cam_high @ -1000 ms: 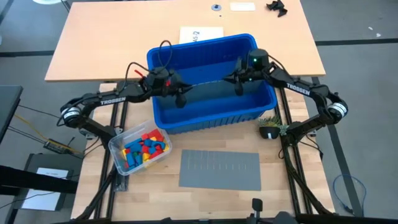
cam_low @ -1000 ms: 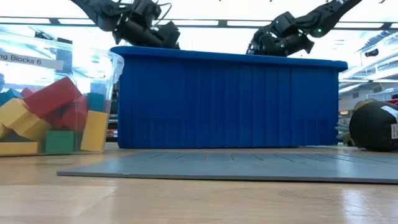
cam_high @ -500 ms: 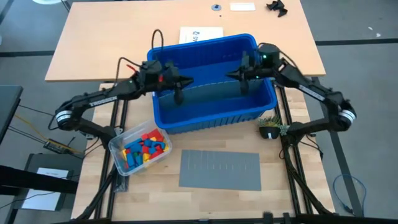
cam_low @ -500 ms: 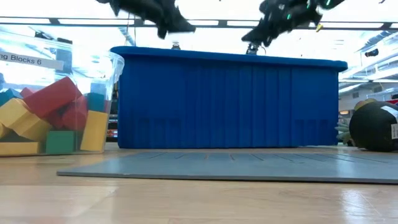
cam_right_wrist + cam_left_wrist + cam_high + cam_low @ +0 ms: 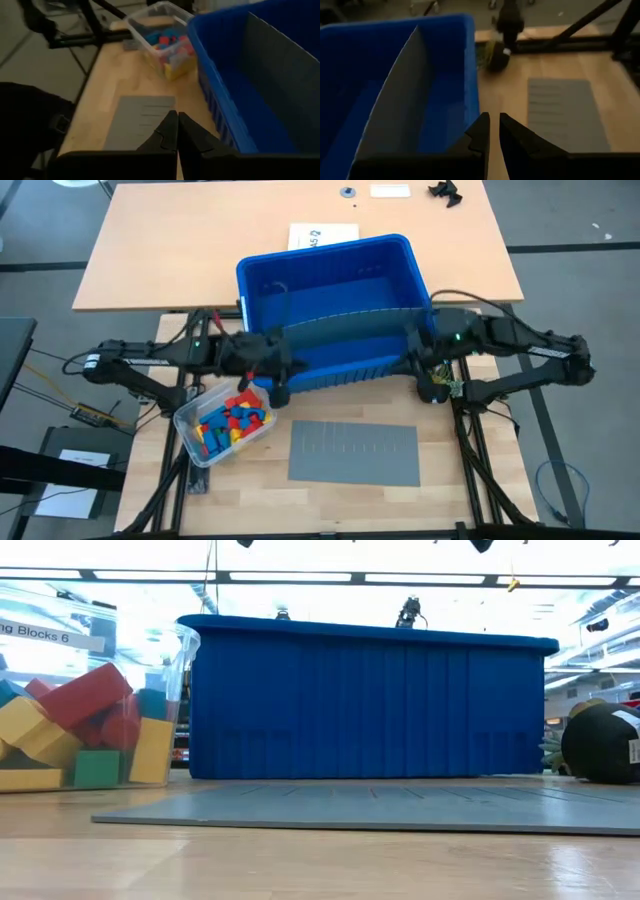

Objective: Sort Items/Unsort Items

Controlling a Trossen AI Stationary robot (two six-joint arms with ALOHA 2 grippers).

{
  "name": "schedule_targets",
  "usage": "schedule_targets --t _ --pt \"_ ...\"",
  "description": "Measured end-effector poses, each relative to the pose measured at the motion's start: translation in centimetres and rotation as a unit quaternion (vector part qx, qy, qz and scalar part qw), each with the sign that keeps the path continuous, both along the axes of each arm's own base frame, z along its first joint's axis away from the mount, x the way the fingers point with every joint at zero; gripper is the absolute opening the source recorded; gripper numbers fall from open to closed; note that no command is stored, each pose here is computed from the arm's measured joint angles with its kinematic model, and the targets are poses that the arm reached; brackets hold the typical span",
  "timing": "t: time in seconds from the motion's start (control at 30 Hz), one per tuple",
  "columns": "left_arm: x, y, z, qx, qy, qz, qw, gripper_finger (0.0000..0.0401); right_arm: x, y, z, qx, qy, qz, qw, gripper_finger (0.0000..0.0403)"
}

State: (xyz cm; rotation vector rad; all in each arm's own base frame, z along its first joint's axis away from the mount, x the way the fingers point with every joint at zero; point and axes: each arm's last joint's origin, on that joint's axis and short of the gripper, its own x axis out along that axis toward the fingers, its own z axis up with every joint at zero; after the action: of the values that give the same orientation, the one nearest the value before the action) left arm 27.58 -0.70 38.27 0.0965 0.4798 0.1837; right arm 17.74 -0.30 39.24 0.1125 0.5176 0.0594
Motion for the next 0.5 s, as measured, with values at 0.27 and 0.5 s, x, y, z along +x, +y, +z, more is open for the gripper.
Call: schedule_targets --t 0.27,0.5 --pt "-1.7 -1.0 0.8 0.045 0.076 0.045 0.995 0.0048 1.3 2.4 -1.0 -0.018 0.034 0.006 0.999 0.0003" --pt "-4.5 -2.0 0.4 0.001 0.186 0.096 0.978 0.0048 3.7 3.6 -2.7 -0.035 0.079 0.020 0.996 0.0002"
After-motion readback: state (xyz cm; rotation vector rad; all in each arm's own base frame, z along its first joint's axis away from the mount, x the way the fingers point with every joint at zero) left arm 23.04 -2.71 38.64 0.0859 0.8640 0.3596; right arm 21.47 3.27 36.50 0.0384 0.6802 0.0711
